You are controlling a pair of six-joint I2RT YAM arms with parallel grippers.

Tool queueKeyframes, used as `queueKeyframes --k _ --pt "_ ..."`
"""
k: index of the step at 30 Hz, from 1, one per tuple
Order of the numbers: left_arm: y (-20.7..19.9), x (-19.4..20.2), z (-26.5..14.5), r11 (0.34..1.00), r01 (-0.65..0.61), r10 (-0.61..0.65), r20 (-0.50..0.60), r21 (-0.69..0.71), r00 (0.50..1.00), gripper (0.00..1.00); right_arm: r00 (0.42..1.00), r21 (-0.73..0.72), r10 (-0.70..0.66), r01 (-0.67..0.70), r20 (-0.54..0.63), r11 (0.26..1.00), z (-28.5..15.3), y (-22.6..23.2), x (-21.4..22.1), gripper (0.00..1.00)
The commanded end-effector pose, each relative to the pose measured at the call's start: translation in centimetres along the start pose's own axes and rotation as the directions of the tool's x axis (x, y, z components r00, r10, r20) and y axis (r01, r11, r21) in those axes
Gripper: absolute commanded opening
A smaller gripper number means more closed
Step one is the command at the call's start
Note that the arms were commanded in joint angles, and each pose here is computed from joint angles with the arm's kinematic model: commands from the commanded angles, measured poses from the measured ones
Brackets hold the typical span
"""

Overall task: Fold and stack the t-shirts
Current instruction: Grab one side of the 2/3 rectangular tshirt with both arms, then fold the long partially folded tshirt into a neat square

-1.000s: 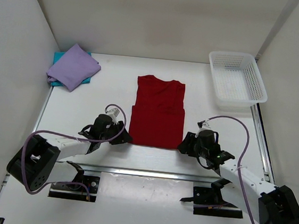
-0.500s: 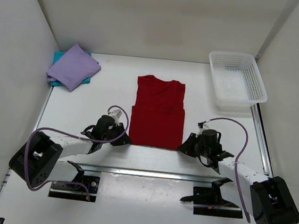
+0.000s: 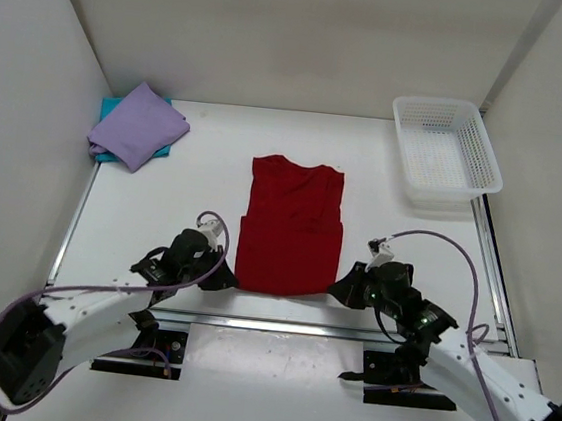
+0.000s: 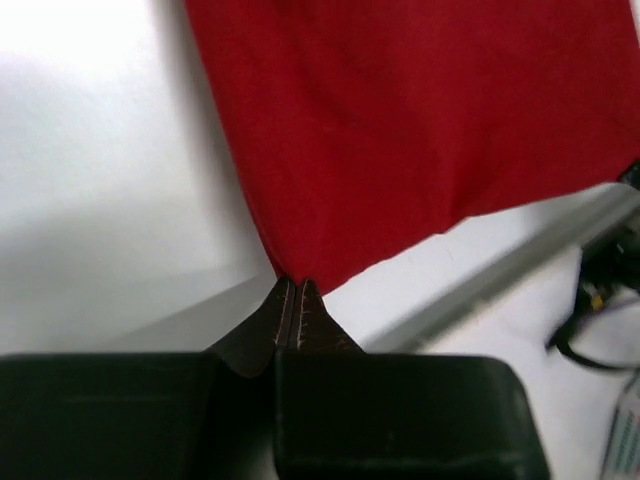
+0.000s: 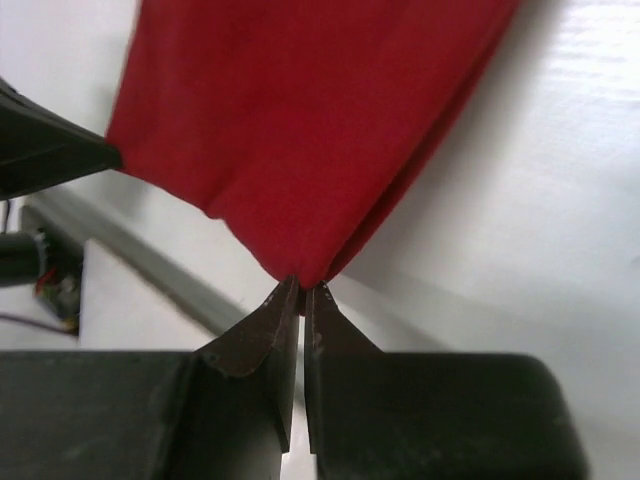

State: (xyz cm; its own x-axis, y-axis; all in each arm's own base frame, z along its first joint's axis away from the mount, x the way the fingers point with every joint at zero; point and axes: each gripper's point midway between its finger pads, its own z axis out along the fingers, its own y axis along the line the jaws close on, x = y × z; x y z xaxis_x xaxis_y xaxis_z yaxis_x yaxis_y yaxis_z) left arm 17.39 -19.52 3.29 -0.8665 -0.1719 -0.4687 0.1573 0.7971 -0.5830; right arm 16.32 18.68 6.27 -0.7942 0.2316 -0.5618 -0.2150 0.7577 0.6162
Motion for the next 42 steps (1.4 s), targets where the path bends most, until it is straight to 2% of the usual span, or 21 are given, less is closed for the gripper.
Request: queueKeyframes --k 1,4,6,9,12,18,23,24,26,27,29,30,31,32,34,35,37,38,39,40,42 --pt "-1.2 2.3 -2.8 1.000 0.010 -0.009 -0.067 0.010 0.998 0.00 0.999 0.054 0.051 -0.052 0.020 0.997 -2.0 0.6 0.3 0.00" --pt "-5.4 -1.8 -5.5 0.995 -0.001 -0.002 0.030 0.103 1.000 0.00 0.999 0.047 0.004 -0.006 0.054 0.999 -3.1 2.4 -2.4 0.00" --pt "-6.4 -5.8 -6.6 0.993 -0.041 0.029 0.115 0.109 0.993 0.00 0.997 -0.006 -0.037 0.038 0.072 0.999 -3.7 4.8 -5.5 0.00" --pt "-7.2 -11.9 -6.9 0.990 -0.023 -0.003 0.184 0.138 0.983 0.00 0.995 -0.025 -0.077 0.079 0.071 0.997 -2.8 4.8 -10.2 0.00" --pt "-7.3 -17.1 -5.4 0.991 -0.002 -0.031 0.241 0.133 0.970 0.00 0.982 0.016 -0.106 0.104 0.156 0.994 -1.8 3.8 -16.9 0.00" --pt "-6.4 -26.9 -0.6 0.998 0.051 -0.063 0.316 0.047 0.947 0.00 0.975 0.040 -0.092 0.086 0.201 0.995 3.1 2.4 -27.0 0.00" --pt "-1.7 -32.4 6.1 0.988 0.154 -0.140 0.291 -0.026 0.946 0.00 0.985 0.054 -0.049 0.040 0.163 0.998 9.4 -1.7 -31.6 0.00" --pt "0.3 -31.9 7.8 0.979 0.191 -0.169 0.259 -0.065 0.951 0.00 0.984 0.057 -0.049 0.040 0.173 0.998 9.8 -1.9 -32.7 0.00" --pt "0.8 -34.2 9.0 0.979 0.193 -0.166 0.281 -0.070 0.945 0.02 0.989 0.060 -0.027 0.019 0.146 0.998 12.3 -3.5 -33.8 0.00" --pt "1.6 -35.0 9.8 0.975 0.208 -0.178 0.285 -0.076 0.942 0.06 0.991 0.070 -0.009 0.000 0.134 0.998 13.8 -4.9 -33.6 0.00" --pt "2.4 -36.1 10.9 0.969 0.241 -0.212 0.301 -0.061 0.930 0.17 0.989 0.045 -0.007 0.000 0.148 0.999 15.2 -5.1 -35.4 0.09" --pt "2.7 -36.7 11.3 0.967 0.251 -0.228 0.306 -0.037 0.924 0.28 0.989 0.032 -0.006 0.001 0.147 0.999 15.6 -5.2 -36.3 0.13" --pt "3.3 -37.8 10.9 0.964 0.264 -0.245 0.328 -0.015 0.912 0.53 0.992 0.041 0.009 -0.014 0.123 0.999 16.2 -5.6 -35.9 0.24" --pt "2.9 -37.9 11.0 0.965 0.262 -0.252 0.319 0.011 0.914 0.63 0.991 0.032 -0.013 0.009 0.135 0.999 16.1 -4.7 -36.7 0.33" --pt "2.4 -38.6 9.8 0.968 0.249 -0.244 0.349 0.033 0.905 0.67 0.989 0.062 -0.054 0.045 0.138 0.997 16.1 -3.8 -36.7 0.41" --pt "2.2 -39.1 9.1 0.969 0.245 -0.240 0.375 0.036 0.895 0.64 0.986 0.107 -0.080 0.064 0.150 0.992 15.7 -3.5 -36.8 0.47" --pt "0.5 -38.4 8.2 0.975 0.217 -0.221 0.395 0.054 0.892 0.59 0.981 0.136 -0.107 0.085 0.162 0.987 14.5 -1.9 -36.5 0.46" --pt "-0.6 -38.4 7.8 0.979 0.194 -0.205 0.400 0.068 0.893 0.56 0.983 0.151 -0.108 0.085 0.146 0.985 14.7 -2.0 -34.9 0.39" --pt "-1.7 -36.9 8.3 0.981 0.179 -0.196 0.371 0.080 0.908 0.54 0.976 0.147 -0.125 0.099 0.179 0.984 13.5 -0.5 -34.3 0.23" --pt "-3.2 -35.4 9.1 0.982 0.158 -0.183 0.338 0.100 0.923 0.54 0.968 0.149 -0.140 0.109 0.209 0.983 13.3 -0.1 -34.2 0.17" --pt "-5.0 -32.9 10.2 0.986 0.123 -0.153 0.307 0.114 0.939 0.53 0.979 0.139 -0.112 0.089 0.170 0.986 13.6 -1.0 -29.5 0.03"
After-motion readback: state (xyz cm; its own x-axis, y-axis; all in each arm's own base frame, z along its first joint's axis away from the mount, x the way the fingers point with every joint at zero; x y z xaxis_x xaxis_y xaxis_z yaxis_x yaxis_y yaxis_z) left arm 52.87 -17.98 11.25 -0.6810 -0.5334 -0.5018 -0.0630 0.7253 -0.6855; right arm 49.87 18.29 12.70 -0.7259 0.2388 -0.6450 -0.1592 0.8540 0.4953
